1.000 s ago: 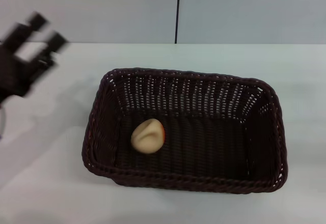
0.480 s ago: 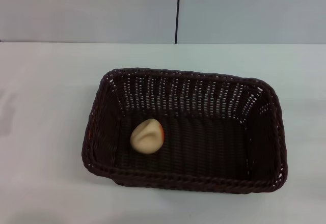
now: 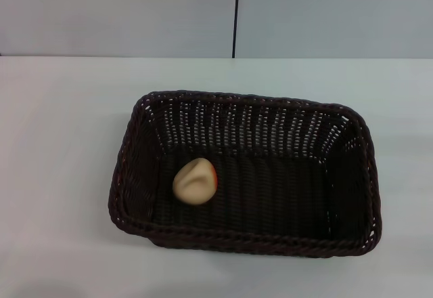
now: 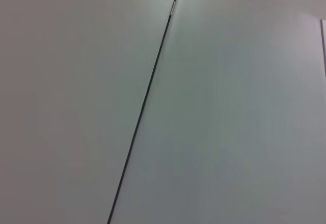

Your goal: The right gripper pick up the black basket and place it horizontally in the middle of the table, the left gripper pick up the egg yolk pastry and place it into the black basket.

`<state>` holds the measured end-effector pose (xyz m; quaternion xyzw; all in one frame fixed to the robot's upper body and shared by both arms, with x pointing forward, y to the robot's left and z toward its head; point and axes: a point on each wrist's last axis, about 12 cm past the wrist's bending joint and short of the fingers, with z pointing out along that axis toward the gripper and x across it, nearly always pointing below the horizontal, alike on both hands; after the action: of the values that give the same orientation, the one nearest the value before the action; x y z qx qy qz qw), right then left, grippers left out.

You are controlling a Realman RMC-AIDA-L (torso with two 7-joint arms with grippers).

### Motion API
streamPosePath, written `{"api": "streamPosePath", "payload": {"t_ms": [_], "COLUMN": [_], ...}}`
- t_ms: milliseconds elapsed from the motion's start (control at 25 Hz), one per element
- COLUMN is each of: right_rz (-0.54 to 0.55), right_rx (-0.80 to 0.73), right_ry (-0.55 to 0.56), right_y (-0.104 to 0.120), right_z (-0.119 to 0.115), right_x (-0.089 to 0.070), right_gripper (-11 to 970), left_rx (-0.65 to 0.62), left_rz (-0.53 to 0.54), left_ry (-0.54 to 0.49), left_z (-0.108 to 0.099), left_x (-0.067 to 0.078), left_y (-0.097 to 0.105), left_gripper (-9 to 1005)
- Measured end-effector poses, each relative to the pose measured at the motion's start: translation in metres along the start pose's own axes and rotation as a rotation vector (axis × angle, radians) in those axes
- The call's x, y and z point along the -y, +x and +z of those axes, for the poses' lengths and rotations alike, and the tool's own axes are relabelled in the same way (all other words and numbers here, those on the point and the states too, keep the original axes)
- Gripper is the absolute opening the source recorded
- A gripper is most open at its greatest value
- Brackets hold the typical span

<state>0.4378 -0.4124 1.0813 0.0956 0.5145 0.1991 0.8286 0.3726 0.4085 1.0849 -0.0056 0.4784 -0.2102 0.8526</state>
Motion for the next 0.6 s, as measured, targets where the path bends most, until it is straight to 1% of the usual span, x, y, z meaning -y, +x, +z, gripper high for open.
{"api": "streamPosePath", "payload": {"t_ms": [40,280,600], "right_rz": [0.001,0.000,-0.002], "right_rx": [0.002,0.012,0.020], "right_ry": [0.000,0.004,-0.002], "right_y": [0.000,-0.002,-0.003], "right_z": [0.000,0.000,-0.004], "right_x": [0.000,0.001,0.000], "right_gripper": [391,391,390], "left_rx": [0.000,0.007,0.019], "left_rz": [0.004,0.022,0.026], "left_ry": [-0.002,-0.016,-0.026], "left_z": [-0.001,-0.007,-0.008], "left_x": [0.000,-0.002,-0.003], "left_y": [-0.001,-0.009,-0.011], "left_gripper": [2,-2,-2]}}
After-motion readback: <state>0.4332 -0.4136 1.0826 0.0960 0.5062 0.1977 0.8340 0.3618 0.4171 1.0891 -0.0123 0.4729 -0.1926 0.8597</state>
